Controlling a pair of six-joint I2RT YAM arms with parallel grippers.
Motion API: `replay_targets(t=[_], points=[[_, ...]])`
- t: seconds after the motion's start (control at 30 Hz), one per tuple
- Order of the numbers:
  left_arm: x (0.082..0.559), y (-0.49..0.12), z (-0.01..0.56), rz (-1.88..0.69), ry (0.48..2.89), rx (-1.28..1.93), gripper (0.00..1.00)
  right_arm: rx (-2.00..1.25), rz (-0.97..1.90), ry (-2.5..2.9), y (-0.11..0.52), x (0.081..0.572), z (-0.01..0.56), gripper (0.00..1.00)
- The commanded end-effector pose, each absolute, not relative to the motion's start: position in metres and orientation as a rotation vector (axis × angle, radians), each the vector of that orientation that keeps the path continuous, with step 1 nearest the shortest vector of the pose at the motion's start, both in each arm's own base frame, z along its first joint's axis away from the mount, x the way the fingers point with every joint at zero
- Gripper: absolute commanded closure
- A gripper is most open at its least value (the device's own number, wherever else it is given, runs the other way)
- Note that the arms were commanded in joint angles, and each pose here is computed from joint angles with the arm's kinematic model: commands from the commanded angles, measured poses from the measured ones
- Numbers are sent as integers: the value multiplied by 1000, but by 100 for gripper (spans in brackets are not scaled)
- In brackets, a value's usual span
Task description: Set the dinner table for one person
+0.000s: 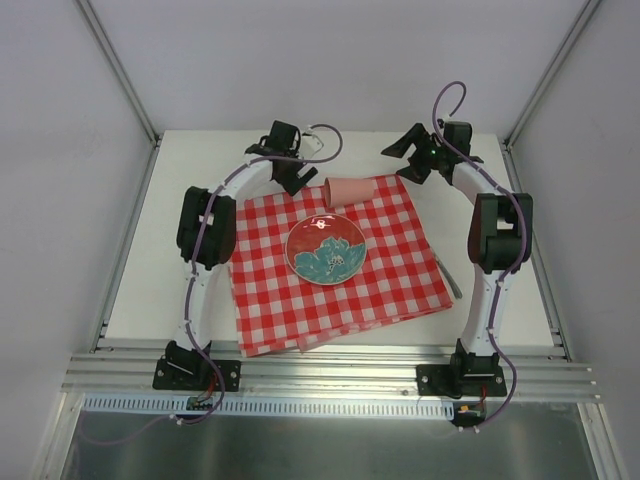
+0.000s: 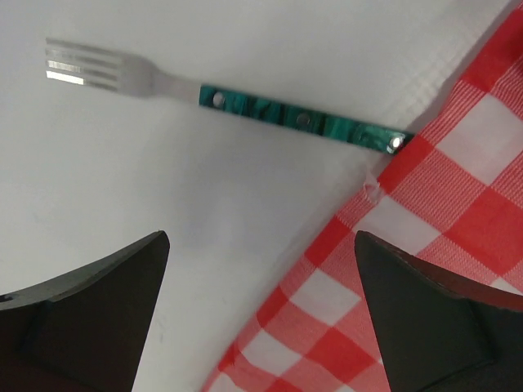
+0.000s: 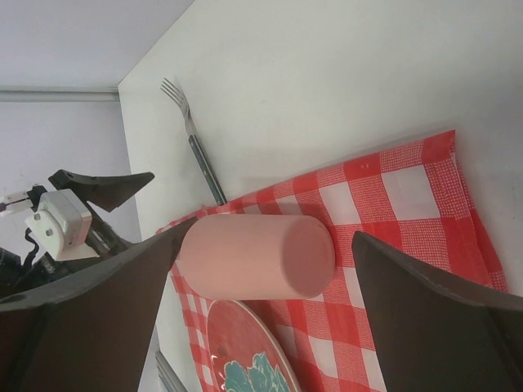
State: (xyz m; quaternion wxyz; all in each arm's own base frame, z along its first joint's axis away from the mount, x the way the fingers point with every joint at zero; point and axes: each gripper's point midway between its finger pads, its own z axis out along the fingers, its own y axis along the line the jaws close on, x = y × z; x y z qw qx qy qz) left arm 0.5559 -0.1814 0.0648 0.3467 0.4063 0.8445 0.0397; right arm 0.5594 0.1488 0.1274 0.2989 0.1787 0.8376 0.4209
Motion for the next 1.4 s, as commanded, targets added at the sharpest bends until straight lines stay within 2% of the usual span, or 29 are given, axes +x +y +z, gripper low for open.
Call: replay_targets(t=[0.0,0.13,0.2,0.23,0.27,0.33,0.5,0.77,1.07,1.23,1.37], points=[[529,-157,91,76,2332,871,1,464,1115,2170,145,569,146,3],[523,-158,100,52,2327,880,1,465,1120,2175,147,567,146,3],[539,-168,134,15,2271,798,1,463,1120,2176,149,567,146,3],[533,-172,126,-45,2345,757,2,460,1121,2175,150,567,147,3],[548,-183,162,-116,2281,697,3,460,1120,2178,150,566,145,3],[549,-193,161,-240,2338,586,4,459,1122,2175,150,566,147,3],[529,-234,184,-582,2363,411,1,457,1121,2183,148,564,147,3],[508,-243,142,-732,2563,102,1,499,1111,2228,141,560,135,3],[531,-245,109,-739,2581,0,5,527,1093,2270,131,551,122,3],[547,-228,92,-680,2580,-76,19,533,1068,2286,126,551,117,3],[558,-220,87,-677,2563,-109,25,533,1049,2297,124,552,112,3]])
